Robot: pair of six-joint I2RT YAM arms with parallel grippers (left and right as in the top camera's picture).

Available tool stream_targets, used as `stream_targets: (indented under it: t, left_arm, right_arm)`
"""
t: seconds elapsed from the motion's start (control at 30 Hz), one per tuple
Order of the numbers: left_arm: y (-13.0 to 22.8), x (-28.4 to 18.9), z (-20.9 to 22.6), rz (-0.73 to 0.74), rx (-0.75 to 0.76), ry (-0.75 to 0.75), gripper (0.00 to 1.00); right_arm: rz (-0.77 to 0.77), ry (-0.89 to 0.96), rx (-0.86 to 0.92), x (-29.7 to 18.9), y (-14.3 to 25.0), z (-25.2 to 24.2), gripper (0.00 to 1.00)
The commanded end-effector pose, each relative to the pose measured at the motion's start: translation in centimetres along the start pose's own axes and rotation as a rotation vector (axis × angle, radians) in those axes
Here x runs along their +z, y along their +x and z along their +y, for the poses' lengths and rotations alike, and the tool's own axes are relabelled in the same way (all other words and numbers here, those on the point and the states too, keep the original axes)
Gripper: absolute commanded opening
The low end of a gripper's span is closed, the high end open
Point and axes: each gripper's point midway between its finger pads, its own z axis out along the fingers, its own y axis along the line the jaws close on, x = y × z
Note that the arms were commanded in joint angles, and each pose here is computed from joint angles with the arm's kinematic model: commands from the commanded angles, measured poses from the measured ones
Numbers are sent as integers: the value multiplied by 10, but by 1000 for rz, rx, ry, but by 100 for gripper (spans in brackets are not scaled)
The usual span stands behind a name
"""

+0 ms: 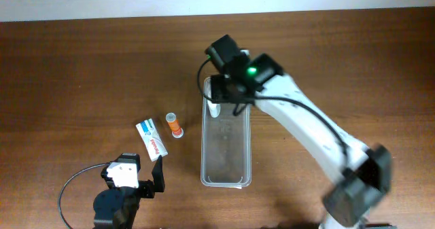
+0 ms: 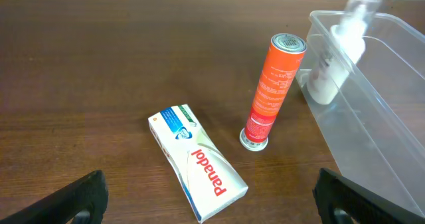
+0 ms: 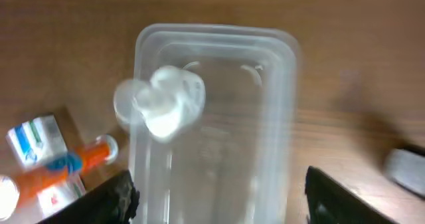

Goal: Pack container
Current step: 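Carry the white bottle into the container and release it, then move the right gripper to the dark bottle and grasp it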

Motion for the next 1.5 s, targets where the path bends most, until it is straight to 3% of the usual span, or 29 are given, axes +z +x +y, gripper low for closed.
stream_targets:
  t: [0.0,0.23,0.47,0.63,0.8,1.2,1.47]
  left_arm:
    - [0,0,3,-7,17,-12,100]
    - [0,0,3,-7,17,-12,99]
    - [0,0,3,-7,17,-12,99]
    - [0,0,3,-7,17,-12,100]
    - [0,0,3,-7,17,-12,99]
    - [0,0,3,-7,17,-12,99]
    - [0,0,3,-7,17,-12,99]
  right_arm:
    - [-120,75,17,-58,-16,-38,76]
    - [27,262,162,-63,5,-133,78]
    - [203,269,282,-31,32,-193,78]
    - [293,142,284,6,54,-199,72]
    - [288,53,240,37,62,-197,64]
    - [264,147,291,61,72,-215,63]
    - [241,141,291,63,66,-214,42]
